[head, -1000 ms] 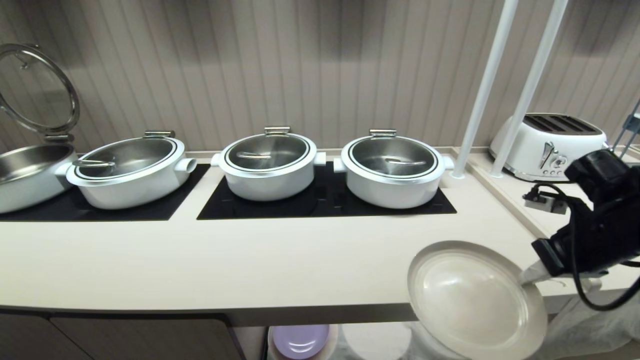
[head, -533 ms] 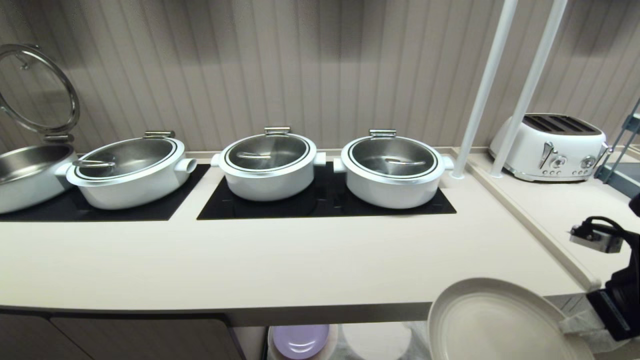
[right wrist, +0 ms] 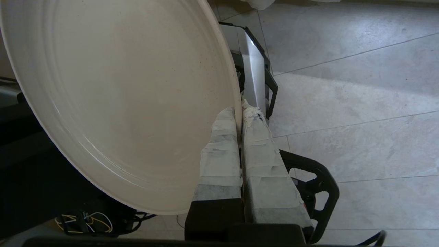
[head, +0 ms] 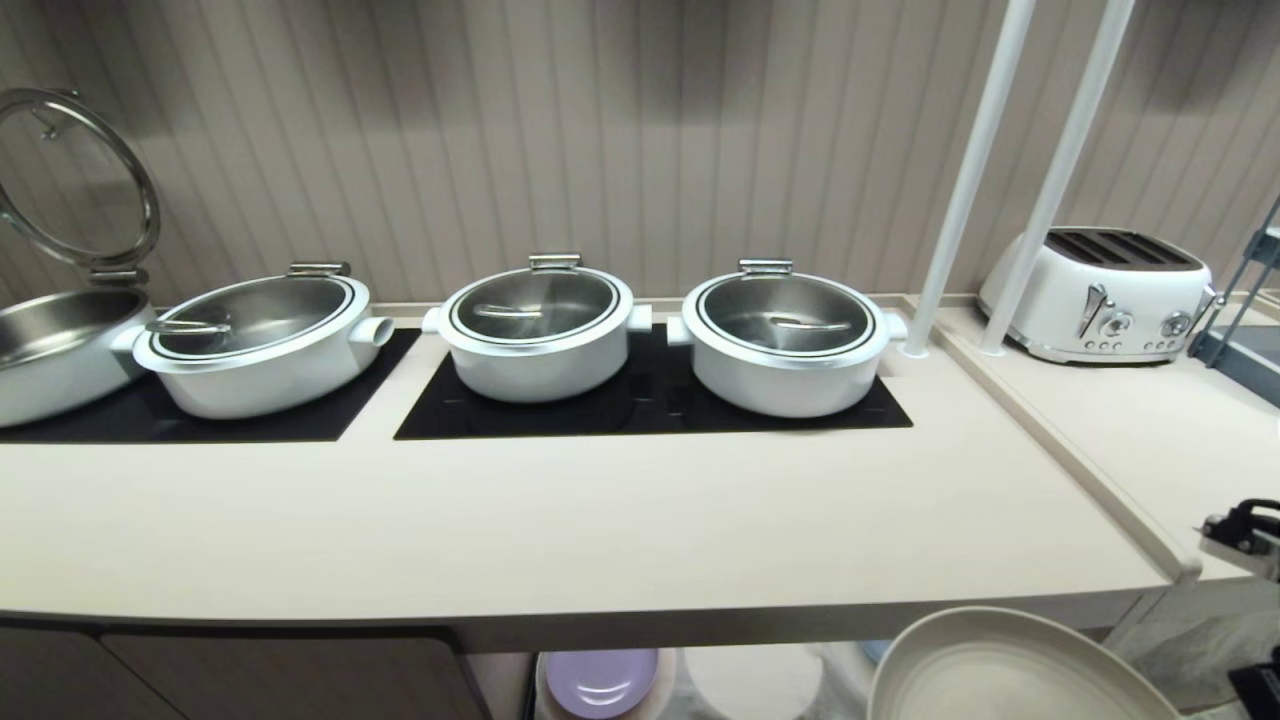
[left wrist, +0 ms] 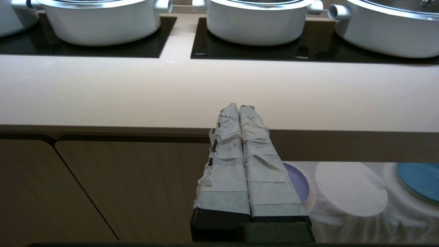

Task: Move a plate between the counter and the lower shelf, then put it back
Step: Put the plate in the cupboard

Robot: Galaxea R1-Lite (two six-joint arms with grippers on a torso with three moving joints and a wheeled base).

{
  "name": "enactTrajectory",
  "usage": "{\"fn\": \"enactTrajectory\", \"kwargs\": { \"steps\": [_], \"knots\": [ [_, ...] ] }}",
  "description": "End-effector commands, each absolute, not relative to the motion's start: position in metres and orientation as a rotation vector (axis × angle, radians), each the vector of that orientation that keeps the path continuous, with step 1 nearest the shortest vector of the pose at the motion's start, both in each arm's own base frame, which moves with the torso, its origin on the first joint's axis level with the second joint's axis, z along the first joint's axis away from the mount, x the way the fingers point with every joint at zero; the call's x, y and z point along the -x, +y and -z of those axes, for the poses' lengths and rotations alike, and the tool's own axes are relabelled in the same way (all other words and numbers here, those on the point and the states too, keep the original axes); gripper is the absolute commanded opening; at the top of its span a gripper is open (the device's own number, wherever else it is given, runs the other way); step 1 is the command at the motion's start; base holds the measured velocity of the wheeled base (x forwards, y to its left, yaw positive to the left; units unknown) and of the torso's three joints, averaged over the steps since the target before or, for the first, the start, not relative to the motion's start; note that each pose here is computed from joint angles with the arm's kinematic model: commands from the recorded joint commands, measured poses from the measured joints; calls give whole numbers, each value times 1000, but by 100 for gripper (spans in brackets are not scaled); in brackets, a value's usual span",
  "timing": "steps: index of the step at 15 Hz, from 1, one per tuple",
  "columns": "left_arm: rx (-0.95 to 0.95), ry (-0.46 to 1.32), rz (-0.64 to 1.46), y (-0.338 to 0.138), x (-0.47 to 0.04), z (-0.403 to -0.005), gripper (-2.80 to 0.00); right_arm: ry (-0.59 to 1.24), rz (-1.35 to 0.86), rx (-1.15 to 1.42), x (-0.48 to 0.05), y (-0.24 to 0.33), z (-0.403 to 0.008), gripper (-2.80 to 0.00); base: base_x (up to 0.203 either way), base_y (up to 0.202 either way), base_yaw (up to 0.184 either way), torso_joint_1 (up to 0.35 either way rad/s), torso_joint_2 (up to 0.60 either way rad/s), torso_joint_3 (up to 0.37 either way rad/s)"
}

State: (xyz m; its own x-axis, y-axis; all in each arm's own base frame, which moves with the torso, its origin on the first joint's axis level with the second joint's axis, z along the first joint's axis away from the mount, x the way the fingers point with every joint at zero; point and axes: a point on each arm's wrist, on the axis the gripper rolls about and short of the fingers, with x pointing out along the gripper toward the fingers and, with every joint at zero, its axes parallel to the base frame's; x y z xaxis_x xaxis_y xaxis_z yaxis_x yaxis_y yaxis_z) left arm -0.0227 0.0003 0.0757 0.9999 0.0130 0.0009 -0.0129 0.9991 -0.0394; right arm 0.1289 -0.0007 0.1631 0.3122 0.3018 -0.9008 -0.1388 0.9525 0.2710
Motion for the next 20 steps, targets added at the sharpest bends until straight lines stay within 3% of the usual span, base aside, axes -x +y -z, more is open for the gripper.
{"fn": "enactTrajectory", "kwargs": {
  "steps": [1, 20],
  "knots": [
    [40, 0, -15, 0, 23, -76, -280, 1210, -286, -164, -118, 0, -163, -280, 0, 0, 0, 0, 0, 0],
    [40, 0, -15, 0, 23, -76, -280, 1223, -298, -248, -99, 2, -154, -280, 0, 0, 0, 0, 0, 0]
  ]
}}
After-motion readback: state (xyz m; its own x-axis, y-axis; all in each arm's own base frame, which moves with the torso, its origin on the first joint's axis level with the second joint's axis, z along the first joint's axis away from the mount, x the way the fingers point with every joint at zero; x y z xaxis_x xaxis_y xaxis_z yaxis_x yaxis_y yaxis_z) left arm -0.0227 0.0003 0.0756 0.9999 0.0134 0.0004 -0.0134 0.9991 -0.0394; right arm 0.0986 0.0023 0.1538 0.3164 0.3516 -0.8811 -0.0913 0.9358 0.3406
